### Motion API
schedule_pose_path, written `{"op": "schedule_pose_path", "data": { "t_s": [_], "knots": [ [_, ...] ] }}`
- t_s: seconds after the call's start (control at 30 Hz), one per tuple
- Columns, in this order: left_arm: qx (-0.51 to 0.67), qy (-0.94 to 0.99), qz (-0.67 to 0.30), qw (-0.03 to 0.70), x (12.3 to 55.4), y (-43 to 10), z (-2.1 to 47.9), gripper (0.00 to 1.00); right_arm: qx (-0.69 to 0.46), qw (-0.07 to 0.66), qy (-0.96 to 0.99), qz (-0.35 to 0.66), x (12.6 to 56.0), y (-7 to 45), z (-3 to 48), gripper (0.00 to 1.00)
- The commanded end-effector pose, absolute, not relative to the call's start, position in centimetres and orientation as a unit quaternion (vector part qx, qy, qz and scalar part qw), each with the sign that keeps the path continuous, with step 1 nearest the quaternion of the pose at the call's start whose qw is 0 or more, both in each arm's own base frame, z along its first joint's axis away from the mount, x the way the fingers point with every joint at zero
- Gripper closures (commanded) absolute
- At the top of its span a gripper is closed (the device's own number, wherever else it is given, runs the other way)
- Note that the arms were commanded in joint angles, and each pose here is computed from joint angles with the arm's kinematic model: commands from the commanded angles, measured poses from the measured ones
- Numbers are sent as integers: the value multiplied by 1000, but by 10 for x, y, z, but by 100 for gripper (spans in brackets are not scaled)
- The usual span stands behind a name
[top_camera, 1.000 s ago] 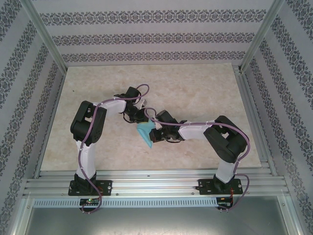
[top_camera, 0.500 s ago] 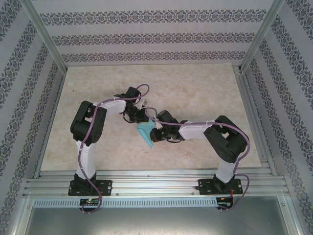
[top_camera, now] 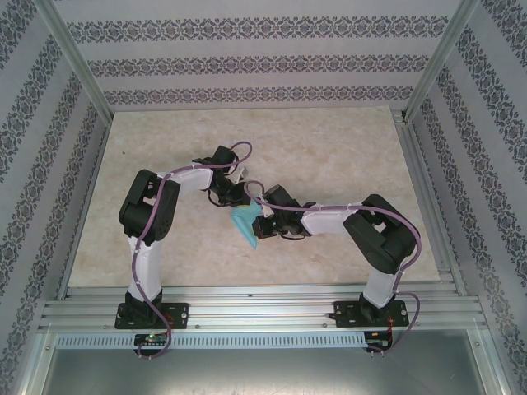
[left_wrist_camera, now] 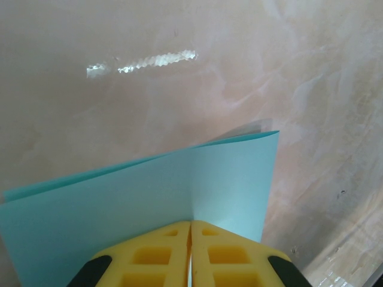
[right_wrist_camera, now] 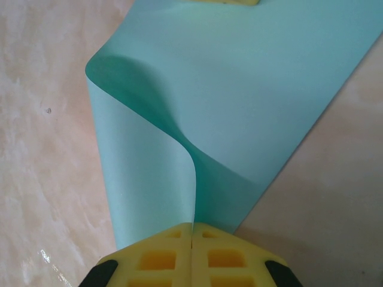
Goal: Fold a paper plane with a square sheet of paper (fold left side to right side)
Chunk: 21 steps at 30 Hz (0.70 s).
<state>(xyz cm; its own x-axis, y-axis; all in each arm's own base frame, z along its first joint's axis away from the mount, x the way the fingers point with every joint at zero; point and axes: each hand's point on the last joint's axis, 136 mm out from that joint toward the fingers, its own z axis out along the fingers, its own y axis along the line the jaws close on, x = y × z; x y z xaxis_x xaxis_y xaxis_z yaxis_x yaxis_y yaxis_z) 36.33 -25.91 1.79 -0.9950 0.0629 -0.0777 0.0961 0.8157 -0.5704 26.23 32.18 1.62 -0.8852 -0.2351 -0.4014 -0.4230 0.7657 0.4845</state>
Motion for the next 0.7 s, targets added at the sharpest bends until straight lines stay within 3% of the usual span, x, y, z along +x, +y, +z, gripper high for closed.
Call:
{"op": "schedule_pose_path", "data": {
  "t_s": [0.0,0.67],
  "knots": [
    [45,966,-254,-7,346,-250,-18,91,-163,179,927,288,271,315,24,100],
    [47,966,-255,-6,347,-251,-17,91,-168,152,931,287,261,317,6,100]
  ]
}}
